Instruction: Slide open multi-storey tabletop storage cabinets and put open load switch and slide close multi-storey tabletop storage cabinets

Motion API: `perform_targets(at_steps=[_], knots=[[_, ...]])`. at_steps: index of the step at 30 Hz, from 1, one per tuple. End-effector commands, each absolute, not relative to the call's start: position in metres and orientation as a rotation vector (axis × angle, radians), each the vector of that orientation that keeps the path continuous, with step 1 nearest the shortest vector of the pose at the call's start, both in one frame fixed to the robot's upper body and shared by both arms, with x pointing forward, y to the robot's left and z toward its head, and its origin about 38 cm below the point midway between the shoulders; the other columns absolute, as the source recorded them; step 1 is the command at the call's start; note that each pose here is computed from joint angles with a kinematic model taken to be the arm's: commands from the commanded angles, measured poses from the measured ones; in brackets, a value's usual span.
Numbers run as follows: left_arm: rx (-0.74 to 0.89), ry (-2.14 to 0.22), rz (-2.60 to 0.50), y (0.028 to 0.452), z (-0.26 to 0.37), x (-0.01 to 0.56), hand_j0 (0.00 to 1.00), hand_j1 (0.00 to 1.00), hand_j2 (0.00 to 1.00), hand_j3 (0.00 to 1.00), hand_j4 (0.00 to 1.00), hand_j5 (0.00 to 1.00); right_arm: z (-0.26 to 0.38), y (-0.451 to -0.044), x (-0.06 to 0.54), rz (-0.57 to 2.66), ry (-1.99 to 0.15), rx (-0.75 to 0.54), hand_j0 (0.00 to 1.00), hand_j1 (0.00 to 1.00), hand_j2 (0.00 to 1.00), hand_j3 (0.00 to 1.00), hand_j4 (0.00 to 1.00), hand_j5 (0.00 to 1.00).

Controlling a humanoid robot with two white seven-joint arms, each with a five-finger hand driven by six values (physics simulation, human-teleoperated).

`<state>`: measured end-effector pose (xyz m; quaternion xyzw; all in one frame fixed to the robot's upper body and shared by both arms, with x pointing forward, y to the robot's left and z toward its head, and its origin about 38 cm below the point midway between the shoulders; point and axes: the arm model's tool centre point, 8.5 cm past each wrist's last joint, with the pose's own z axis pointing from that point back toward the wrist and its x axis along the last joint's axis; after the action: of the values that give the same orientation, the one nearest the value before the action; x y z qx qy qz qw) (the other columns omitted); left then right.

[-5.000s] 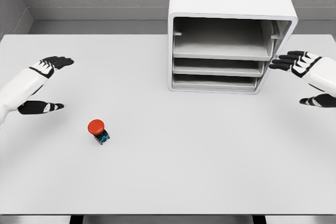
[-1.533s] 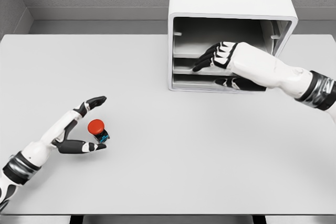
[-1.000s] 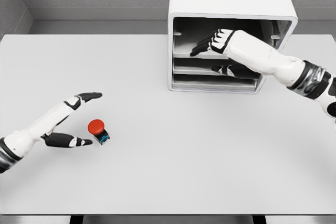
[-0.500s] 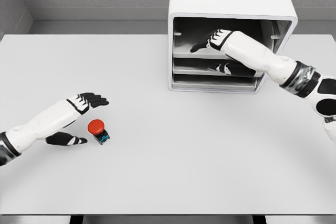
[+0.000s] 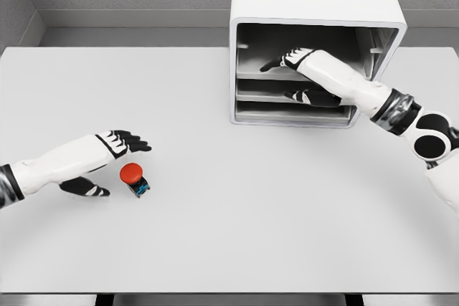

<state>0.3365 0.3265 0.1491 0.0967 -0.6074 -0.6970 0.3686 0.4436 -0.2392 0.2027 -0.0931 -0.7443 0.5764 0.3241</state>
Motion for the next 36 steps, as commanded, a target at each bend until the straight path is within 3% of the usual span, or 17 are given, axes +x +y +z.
perform_targets(at_steps=[1, 8, 14, 24, 36], knots=[[0.246, -1.567, -1.785, 0.325, 0.15, 0.336, 1.0, 1.0, 1.0, 1.0, 1.0, 1.0, 0.201, -0.24, 0.445, 1.502, -1.949, -0.24, 0.77, 0.77, 0.77, 0.77, 0.77, 0.77], [0.22, -1.543, -1.815, 0.317, 0.138, 0.332, 0.94, 0.94, 0.94, 0.94, 0.94, 0.94, 0.196, -0.24, 0.444, 1.516, -1.93, -0.243, 0.77, 0.77, 0.77, 0.77, 0.77, 0.77], [0.214, -1.553, -1.809, 0.311, 0.135, 0.333, 0.79, 0.79, 0.79, 0.79, 0.79, 0.79, 0.193, -0.241, 0.442, 1.524, -1.923, -0.245, 0.79, 0.79, 0.79, 0.79, 0.79, 0.79], [0.211, -1.56, -1.811, 0.31, 0.136, 0.331, 0.67, 0.67, 0.67, 0.67, 0.67, 0.67, 0.205, -0.238, 0.427, 1.577, -1.965, -0.243, 0.81, 0.81, 0.81, 0.81, 0.81, 0.81], [0.21, -1.567, -1.811, 0.309, 0.138, 0.33, 0.67, 0.67, 0.67, 0.67, 0.67, 0.67, 0.205, -0.242, 0.414, 1.616, -1.957, -0.243, 0.82, 0.82, 0.82, 0.82, 0.82, 0.82]])
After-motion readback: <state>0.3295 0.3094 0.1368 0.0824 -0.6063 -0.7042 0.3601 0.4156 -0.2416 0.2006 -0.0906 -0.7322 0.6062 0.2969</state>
